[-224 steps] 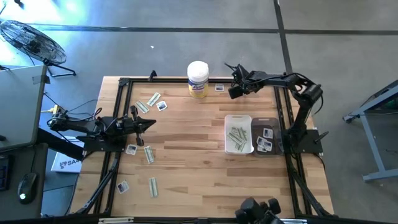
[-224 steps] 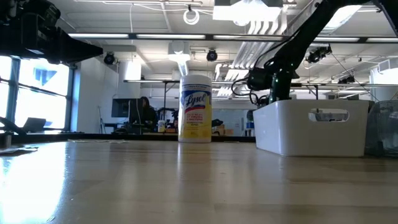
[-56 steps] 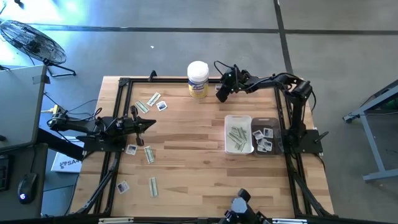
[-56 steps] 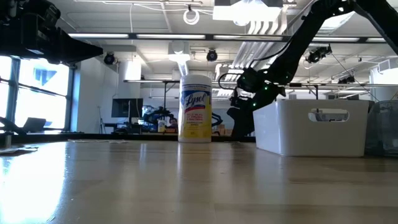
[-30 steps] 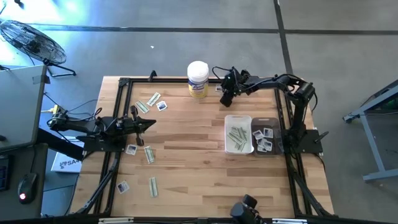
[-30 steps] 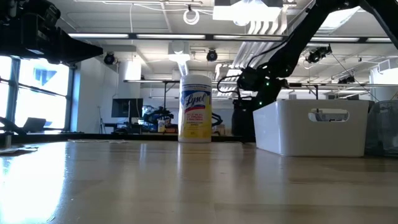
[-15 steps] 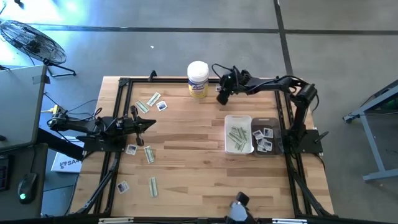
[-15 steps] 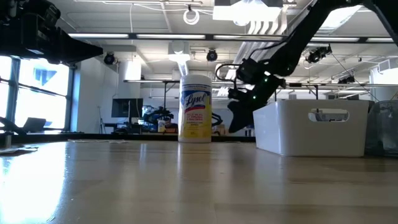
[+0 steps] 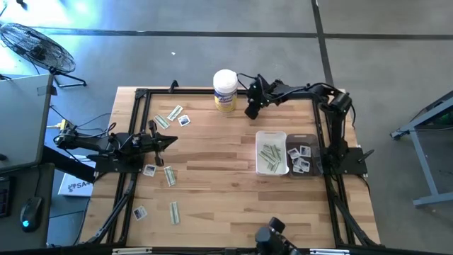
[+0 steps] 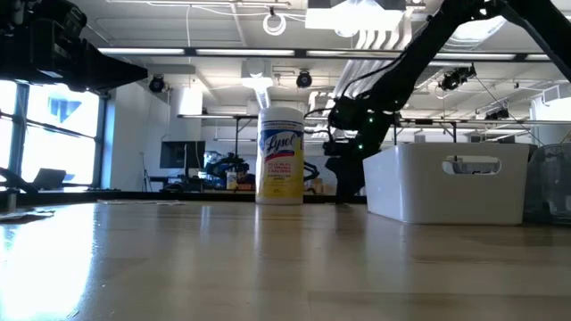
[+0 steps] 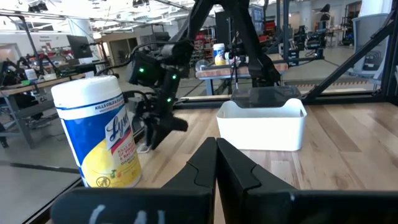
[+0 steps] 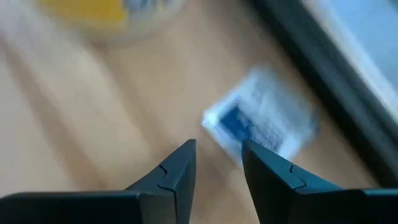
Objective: Pick & Place First Aid Supplies
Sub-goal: Put the blue alcohol pad into the black bin
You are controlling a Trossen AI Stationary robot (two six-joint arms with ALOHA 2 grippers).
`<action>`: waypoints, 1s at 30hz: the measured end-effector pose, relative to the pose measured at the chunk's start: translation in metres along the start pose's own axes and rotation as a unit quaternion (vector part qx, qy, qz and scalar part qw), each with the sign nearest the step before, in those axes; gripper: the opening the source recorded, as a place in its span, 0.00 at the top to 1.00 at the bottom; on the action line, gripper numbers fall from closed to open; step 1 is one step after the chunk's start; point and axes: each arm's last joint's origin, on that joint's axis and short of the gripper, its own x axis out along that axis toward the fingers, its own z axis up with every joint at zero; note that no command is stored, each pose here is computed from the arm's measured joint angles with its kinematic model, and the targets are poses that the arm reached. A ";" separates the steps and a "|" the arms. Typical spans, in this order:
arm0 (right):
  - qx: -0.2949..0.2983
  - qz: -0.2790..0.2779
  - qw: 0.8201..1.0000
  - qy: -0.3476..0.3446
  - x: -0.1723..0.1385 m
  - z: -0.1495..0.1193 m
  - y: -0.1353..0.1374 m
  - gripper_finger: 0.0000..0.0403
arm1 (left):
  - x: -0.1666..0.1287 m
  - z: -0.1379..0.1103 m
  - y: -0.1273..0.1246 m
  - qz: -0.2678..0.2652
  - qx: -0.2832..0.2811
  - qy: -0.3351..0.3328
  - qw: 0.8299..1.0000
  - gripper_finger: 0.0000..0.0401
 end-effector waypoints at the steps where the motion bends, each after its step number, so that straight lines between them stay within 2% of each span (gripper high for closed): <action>1: -0.005 0.004 1.000 0.022 -0.002 -0.002 0.000 0.69 | 0.000 0.000 0.000 0.000 0.000 0.000 1.000 1.00; 6: -0.011 0.013 0.996 0.092 -0.009 -0.004 0.003 0.69 | 0.000 0.000 0.000 0.001 0.000 0.000 1.000 1.00; 10: -0.018 0.017 0.994 0.109 -0.014 0.000 0.003 0.69 | 0.000 0.000 0.000 0.001 0.000 0.000 1.000 1.00; 18: -0.029 0.016 0.997 0.070 -0.017 0.014 0.008 0.69 | 0.000 0.000 0.000 0.001 0.000 0.000 1.000 1.00; 30: -0.030 0.015 0.998 0.048 0.001 -0.016 0.012 0.69 | 0.000 0.000 0.000 0.000 0.000 0.000 1.000 1.00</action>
